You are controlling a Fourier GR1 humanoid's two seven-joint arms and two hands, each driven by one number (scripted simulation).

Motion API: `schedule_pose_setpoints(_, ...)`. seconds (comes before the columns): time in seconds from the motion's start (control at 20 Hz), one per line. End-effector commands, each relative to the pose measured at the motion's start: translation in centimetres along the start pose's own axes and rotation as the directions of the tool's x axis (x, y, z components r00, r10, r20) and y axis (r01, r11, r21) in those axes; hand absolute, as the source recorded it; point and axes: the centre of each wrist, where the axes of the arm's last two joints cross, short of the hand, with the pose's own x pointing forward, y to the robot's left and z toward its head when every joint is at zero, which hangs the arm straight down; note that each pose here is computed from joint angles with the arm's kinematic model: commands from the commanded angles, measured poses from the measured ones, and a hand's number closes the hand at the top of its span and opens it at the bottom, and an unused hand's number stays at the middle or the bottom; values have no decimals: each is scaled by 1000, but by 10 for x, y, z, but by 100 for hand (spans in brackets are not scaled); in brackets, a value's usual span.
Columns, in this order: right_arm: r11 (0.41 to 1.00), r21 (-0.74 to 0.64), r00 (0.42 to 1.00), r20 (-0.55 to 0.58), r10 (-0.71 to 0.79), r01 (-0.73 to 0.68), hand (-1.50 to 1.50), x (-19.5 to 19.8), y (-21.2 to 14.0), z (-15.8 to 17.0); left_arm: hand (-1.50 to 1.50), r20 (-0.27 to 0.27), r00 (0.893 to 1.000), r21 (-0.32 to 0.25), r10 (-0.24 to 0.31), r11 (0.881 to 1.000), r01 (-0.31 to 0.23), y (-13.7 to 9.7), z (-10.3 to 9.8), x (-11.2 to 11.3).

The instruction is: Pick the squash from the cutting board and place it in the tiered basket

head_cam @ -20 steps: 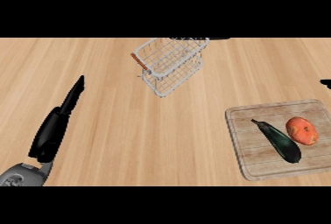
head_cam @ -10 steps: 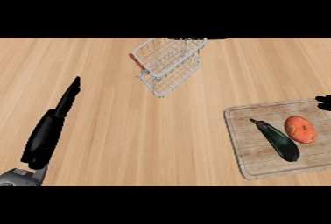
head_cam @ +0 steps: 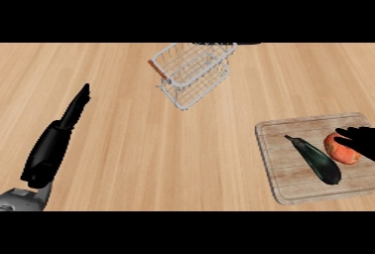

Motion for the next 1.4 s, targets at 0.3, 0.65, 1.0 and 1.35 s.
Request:
schedule_pose_setpoints(0.3,994,7,980,-168,109,-109,-150,6,38,-11,0,-16,1000,-5,9,1000,-9,-17,2,-9)
schedule_pose_setpoints(0.65,984,110,972,-176,156,-138,-150,-26,27,-20,0,3,1000,-9,-4,1000,4,-7,-2,4)
schedule_pose_setpoints(1.0,989,60,967,-213,143,-134,-150,-47,62,-31,0,0,1000,-2,-2,1000,2,-11,9,-20)
schedule_pose_setpoints(1.35,988,-72,965,-235,116,-136,-150,-54,33,-21,0,19,1000,-4,-7,1000,7,-19,13,7)
